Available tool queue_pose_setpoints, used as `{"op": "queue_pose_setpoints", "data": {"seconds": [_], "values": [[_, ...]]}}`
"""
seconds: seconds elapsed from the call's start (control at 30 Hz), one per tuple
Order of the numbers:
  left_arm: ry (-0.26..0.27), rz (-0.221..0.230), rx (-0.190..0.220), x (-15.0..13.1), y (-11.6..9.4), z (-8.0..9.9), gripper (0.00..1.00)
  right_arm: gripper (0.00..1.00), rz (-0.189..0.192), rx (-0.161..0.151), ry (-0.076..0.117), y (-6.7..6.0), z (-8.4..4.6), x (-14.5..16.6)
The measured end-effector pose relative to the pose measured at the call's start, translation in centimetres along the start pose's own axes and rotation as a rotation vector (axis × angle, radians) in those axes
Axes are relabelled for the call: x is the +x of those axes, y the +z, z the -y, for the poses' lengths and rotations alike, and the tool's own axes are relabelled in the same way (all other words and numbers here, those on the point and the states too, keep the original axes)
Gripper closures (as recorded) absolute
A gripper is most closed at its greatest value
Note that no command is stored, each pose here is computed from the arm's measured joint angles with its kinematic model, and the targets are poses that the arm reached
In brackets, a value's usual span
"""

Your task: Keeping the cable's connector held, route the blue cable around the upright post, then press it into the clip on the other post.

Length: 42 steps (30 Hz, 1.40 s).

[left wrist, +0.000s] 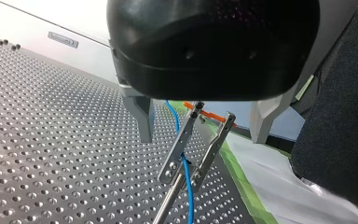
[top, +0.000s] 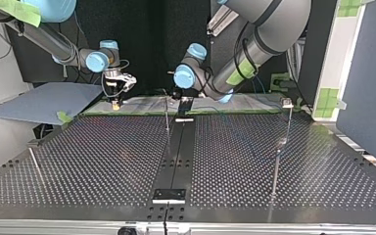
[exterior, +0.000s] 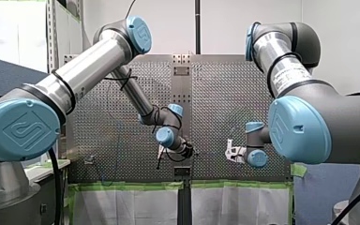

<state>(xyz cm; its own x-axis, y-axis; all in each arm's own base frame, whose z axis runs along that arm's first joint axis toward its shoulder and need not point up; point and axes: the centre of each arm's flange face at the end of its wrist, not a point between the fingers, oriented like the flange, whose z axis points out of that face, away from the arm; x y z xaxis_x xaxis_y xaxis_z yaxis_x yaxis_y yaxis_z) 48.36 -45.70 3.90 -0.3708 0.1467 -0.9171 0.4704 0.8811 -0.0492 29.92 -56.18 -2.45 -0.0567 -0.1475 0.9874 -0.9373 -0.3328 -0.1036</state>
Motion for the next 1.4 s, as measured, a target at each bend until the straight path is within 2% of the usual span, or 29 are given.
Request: {"op": "queue_pose_setpoints", "data": {"seconds": [0.43,0.53,0.7,0.87,0.97,1.2,1.4], "values": [[0.005,0.011,0.007,-0.5,-0.5,0.4,0.00,1.00,0.000,0.000,0.001,0.0,0.0,0.0],[0.006,0.035,0.007,-1.2,-1.3,0.9,0.00,1.00,0.001,-0.001,0.000,0.0,0.0,0.0],[-0.003,0.085,-0.014,-2.3,-3.0,1.4,0.00,1.00,0.002,-0.001,-0.001,0.0,-0.1,0.0],[-0.047,0.134,-0.047,-3.5,-4.6,1.2,0.00,1.00,0.000,-0.001,-0.001,0.0,-0.1,0.0],[-0.078,0.147,-0.071,-4.0,-5.8,1.0,0.00,1.00,-0.001,-0.001,0.000,0.0,0.0,0.0],[-0.143,0.114,-0.143,-4.2,-9.2,0.0,0.00,1.00,-0.003,-0.001,0.005,0.0,-0.1,0.0],[-0.147,0.061,-0.201,-4.1,-12.6,-0.7,0.00,1.00,-0.003,-0.001,0.006,0.0,-0.1,0.0]]}}
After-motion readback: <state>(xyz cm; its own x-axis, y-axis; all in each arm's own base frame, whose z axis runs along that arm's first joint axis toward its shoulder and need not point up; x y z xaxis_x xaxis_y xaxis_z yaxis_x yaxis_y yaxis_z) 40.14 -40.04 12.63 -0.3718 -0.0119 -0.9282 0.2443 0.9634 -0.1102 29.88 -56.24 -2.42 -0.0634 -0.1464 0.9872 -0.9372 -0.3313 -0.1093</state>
